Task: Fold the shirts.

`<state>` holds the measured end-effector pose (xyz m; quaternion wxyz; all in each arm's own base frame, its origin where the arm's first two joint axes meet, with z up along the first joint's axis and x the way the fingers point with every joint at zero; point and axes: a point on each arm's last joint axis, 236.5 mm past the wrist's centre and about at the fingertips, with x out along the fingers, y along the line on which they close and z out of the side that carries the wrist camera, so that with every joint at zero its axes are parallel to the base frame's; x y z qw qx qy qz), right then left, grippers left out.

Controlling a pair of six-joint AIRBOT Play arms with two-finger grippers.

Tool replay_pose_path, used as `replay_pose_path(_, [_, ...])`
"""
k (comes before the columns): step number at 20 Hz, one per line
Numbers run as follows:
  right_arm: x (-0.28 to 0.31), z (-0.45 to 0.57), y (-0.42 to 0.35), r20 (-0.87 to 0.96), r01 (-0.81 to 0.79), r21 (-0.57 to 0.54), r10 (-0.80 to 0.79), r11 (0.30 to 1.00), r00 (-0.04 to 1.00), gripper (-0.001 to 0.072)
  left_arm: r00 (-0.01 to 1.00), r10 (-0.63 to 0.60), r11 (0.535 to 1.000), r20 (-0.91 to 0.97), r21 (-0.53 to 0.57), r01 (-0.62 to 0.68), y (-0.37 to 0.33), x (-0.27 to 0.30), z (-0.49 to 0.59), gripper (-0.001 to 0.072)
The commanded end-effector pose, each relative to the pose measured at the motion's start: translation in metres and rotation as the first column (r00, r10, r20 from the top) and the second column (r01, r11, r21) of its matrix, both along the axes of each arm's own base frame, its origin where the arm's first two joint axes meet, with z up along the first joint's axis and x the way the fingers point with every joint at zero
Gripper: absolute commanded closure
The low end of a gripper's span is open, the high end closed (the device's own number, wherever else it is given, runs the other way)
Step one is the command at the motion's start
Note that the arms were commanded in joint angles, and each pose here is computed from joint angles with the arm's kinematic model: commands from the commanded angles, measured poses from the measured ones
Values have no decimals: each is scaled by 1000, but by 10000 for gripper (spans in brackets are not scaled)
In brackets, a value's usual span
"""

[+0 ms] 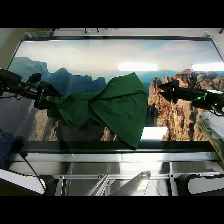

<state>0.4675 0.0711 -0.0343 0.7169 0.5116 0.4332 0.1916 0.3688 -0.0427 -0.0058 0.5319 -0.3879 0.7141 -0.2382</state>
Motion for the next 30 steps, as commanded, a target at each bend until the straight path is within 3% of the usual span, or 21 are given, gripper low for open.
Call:
replay_pose_path(1, [0, 1, 1, 7, -6, -2, 6, 1000, 1000, 277, 999, 35, 988, -5, 150, -34, 19, -35, -26, 9])
replay_pose_path(6, [-1, 2, 3, 7, -12, 5, 12, 1000, 1000, 277, 993, 98, 990, 60, 99, -104, 5, -23, -43, 9])
replay_pose_path(13, [-4, 3, 13, 7, -39, 12, 39, 999, 999, 277, 985, -72, 993, 156, 101, 57, -16, 10, -4, 10])
replay_pose_path(22, [-4, 3, 13, 7, -38, 12, 38, 999, 999, 279, 981, -124, 989, 151, 101, 110, -33, -6, 24, 10])
replay_pose_path(23, [-4, 3, 13, 7, -39, 12, 39, 999, 999, 289, 981, -128, 988, 146, 101, 114, -36, -5, 20, 10])
replay_pose_path(24, [-4, 3, 13, 7, -40, 13, 40, 999, 999, 422, 982, -135, 988, 135, 98, 122, -39, -5, 16, 10])
replay_pose_path(25, [-5, 4, 14, 8, -45, 16, 44, 999, 999, 459, 982, -147, 987, 116, 89, 137, -41, -8, 12, 10])
replay_pose_path(26, [-5, 4, 14, 8, -45, 17, 45, 999, 999, 444, 983, -155, 986, 98, 80, 148, -41, -11, 11, 10])
replay_pose_path(28, [-5, 4, 14, 7, -45, 17, 45, 999, 999, 294, 983, -165, 984, 82, 89, 157, -36, -15, 9, 10])
replay_pose_path(30, [-3, 2, 12, 6, -32, 7, 32, 999, 999, 295, 984, -149, 984, 95, 115, 138, -26, -14, 10, 10])
